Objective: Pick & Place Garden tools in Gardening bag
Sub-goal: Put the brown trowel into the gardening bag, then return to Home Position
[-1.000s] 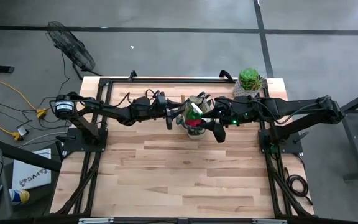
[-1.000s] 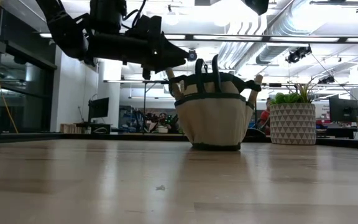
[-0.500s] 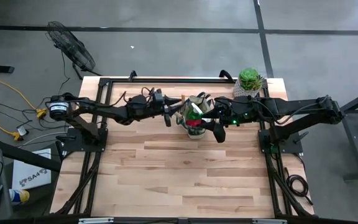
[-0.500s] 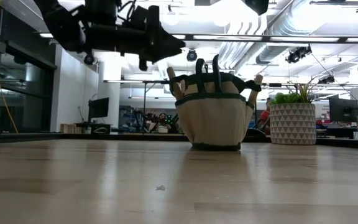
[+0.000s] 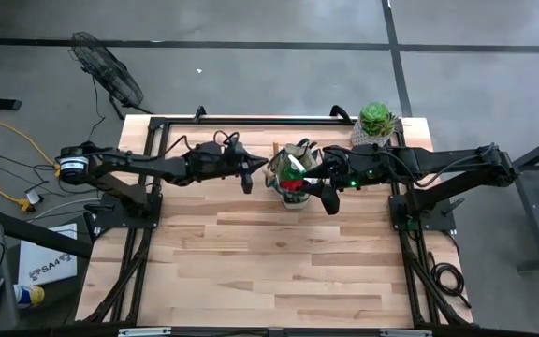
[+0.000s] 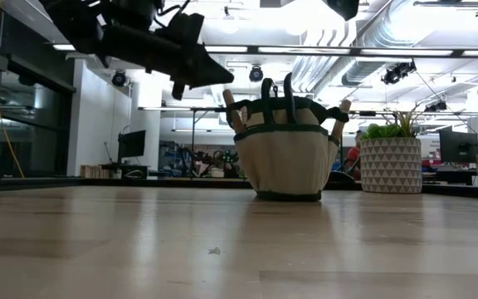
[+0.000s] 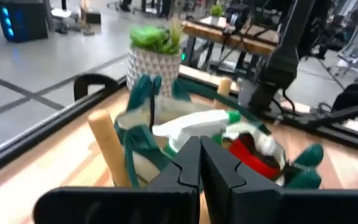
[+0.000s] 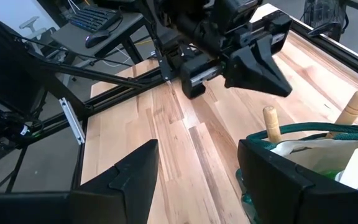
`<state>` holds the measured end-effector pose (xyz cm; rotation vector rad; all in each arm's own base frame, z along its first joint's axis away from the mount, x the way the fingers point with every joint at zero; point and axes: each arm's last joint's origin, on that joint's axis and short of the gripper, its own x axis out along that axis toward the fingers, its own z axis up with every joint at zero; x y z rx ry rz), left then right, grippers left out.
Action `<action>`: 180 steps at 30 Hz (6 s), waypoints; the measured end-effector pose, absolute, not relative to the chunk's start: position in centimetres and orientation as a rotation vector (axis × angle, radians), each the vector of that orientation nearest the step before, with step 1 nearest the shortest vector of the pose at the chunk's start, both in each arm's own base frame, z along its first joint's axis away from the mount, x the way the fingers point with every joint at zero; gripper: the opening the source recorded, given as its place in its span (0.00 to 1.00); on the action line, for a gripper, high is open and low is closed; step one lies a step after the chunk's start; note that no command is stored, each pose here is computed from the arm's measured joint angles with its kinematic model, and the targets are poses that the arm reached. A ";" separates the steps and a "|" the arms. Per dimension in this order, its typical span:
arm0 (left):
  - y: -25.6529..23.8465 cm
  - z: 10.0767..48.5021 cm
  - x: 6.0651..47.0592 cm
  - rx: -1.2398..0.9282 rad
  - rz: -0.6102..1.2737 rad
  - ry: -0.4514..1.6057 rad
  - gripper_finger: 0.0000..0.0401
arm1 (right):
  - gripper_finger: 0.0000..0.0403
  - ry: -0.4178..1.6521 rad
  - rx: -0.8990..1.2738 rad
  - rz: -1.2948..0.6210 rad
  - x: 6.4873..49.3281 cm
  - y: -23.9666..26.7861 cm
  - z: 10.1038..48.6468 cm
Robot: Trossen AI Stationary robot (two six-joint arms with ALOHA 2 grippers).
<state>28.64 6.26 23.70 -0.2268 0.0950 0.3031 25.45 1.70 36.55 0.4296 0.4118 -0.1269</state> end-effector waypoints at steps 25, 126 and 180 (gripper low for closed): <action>5.8 24.7 28.0 -0.189 0.300 0.082 0.00 | 0.53 0.420 0.408 -0.152 25.4 1.6 36.4; 2.4 17.0 9.5 -0.318 0.374 -0.086 0.00 | 0.53 -0.052 0.666 -0.096 9.7 -0.9 16.7; 1.9 16.7 9.7 -0.187 0.185 -0.021 0.00 | 0.53 -0.029 0.257 0.046 9.7 -0.5 16.9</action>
